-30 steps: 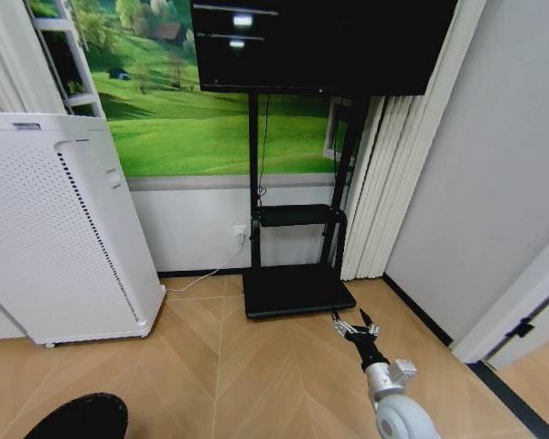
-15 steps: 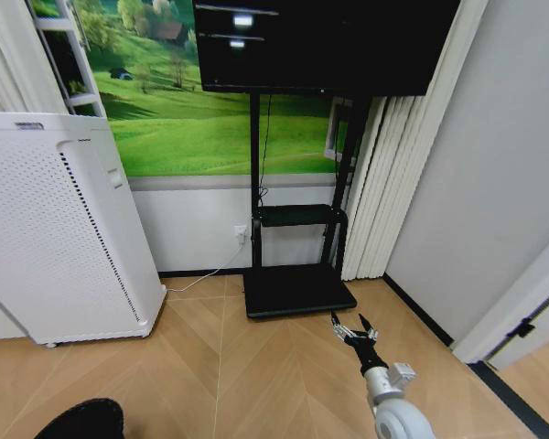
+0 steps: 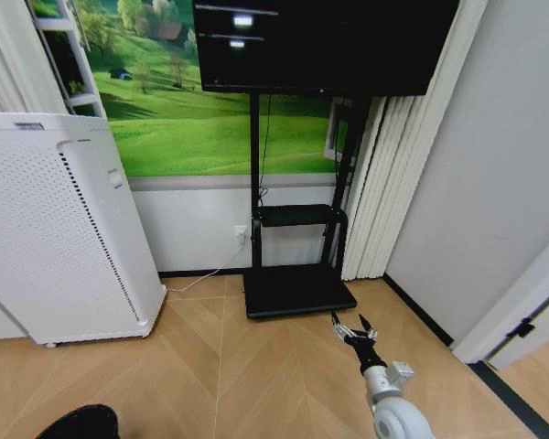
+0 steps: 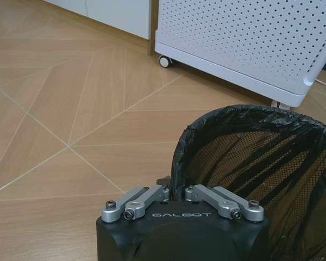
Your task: Pick up the trash bin and place the garbage on the floor into it.
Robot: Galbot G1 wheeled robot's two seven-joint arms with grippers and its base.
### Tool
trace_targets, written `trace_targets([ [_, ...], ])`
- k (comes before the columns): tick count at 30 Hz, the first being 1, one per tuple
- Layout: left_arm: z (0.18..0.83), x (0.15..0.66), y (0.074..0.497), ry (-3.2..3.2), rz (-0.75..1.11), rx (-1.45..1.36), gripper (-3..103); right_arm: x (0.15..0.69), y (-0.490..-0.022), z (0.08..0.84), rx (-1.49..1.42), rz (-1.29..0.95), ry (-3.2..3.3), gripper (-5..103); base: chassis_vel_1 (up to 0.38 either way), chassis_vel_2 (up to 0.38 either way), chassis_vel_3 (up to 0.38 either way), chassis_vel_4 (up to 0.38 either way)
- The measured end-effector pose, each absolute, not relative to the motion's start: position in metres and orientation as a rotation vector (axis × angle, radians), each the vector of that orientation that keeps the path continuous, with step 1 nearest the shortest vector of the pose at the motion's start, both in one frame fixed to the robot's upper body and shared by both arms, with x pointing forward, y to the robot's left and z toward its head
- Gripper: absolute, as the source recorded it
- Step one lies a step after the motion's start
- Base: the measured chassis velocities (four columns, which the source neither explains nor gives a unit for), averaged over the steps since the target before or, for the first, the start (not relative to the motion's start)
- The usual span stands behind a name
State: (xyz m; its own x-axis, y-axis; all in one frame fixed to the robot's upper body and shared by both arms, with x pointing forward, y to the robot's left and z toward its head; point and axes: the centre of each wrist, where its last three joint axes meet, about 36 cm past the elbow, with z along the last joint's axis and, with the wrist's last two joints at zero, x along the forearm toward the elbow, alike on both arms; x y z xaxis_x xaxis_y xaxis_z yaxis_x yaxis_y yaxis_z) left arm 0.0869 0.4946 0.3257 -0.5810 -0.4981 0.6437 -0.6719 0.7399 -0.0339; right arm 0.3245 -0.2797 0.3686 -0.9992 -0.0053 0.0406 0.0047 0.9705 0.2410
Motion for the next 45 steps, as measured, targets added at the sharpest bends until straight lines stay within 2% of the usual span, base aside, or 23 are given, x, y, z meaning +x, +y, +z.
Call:
trace_targets([
  [8,0.326,0.086,0.496,-2.308,0.373,0.903,4,0.325,-0.282,0.367,-0.005,-0.372,-3.075,100,0.000,0.000,0.000,0.000],
  [9,0.327,0.086,0.497,-2.301,0.370,0.921,10,0.326,-0.283,0.367,-0.007,-0.368,-3.077,100,0.000,0.000,0.000,0.000],
  [10,0.327,0.086,0.497,-2.301,0.370,0.921,10,0.326,-0.283,0.367,-0.007,-0.368,-3.077,100,0.000,0.000,0.000,0.000],
  [12,0.328,0.085,0.501,-2.300,0.359,0.942,20,0.328,-0.283,0.368,-0.013,-0.366,-3.079,100,0.000,0.000,0.000,0.000],
  [13,0.328,0.085,0.501,-2.300,0.359,0.942,20,0.328,-0.283,0.368,-0.013,-0.366,-3.079,100,0.000,0.000,0.000,0.000],
  [14,0.329,0.084,0.503,-2.299,0.351,0.953,26,0.328,-0.284,0.368,-0.030,-0.355,-3.068,100,0.000,0.000,0.000,0.000],
  [16,0.329,0.084,0.503,-2.299,0.351,0.953,26,0.328,-0.284,0.368,-0.030,-0.355,-3.068,100,0.000,0.000,0.000,0.000],
  [18,0.331,0.084,0.504,-2.301,0.347,0.960,36,0.328,-0.284,0.368,-0.041,-0.343,-3.055,100,0.000,0.000,0.000,0.000],
  [19,0.333,0.085,0.505,-2.304,0.344,0.965,47,0.328,-0.285,0.368,-0.047,-0.335,-3.049,100,0.000,0.000,0.000,0.000],
  [21,0.334,0.085,0.505,-2.308,0.341,0.966,47,0.328,-0.285,0.368,-0.053,-0.329,-3.047,100,0.000,0.000,0.000,0.000],
  [23,0.342,0.088,0.508,-2.328,0.322,0.966,58,0.327,-0.285,0.367,-0.079,-0.312,-3.034,100,0.000,0.000,0.000,0.000],
  [24,0.342,0.088,0.508,-2.328,0.322,0.966,58,0.327,-0.285,0.367,-0.079,-0.312,-3.034,100,0.000,0.000,0.000,0.000],
  [27,0.377,0.092,0.496,-2.430,0.290,0.896,75,0.327,-0.287,0.369,-0.129,-0.274,-3.002,100,0.000,0.000,0.000,0.000],
  [32,0.401,0.085,0.483,-2.484,0.232,0.845,85,0.326,-0.288,0.368,-0.163,-0.249,-2.975,100,0.000,0.000,0.000,0.000],
  [35,0.440,0.102,0.470,-2.665,0.127,0.737,100,0.322,-0.285,0.372,-0.173,-0.217,-2.962,100,0.000,0.000,0.000,0.000],
  [40,0.476,0.140,0.450,-2.828,0.009,0.582,100,0.310,-0.276,0.390,-0.148,-0.220,-2.993,100,0.000,0.000,0.000,0.000],
  [42,0.496,0.172,0.424,-2.917,-0.091,0.424,100,0.288,-0.268,0.405,-0.146,-0.240,-2.999,100,0.000,0.000,0.000,0.000],
  [45,0.507,0.195,0.394,-2.976,-0.121,0.271,100,0.263,-0.263,0.415,-0.146,-0.245,-2.993,100,0.000,0.000,0.000,0.000],
])
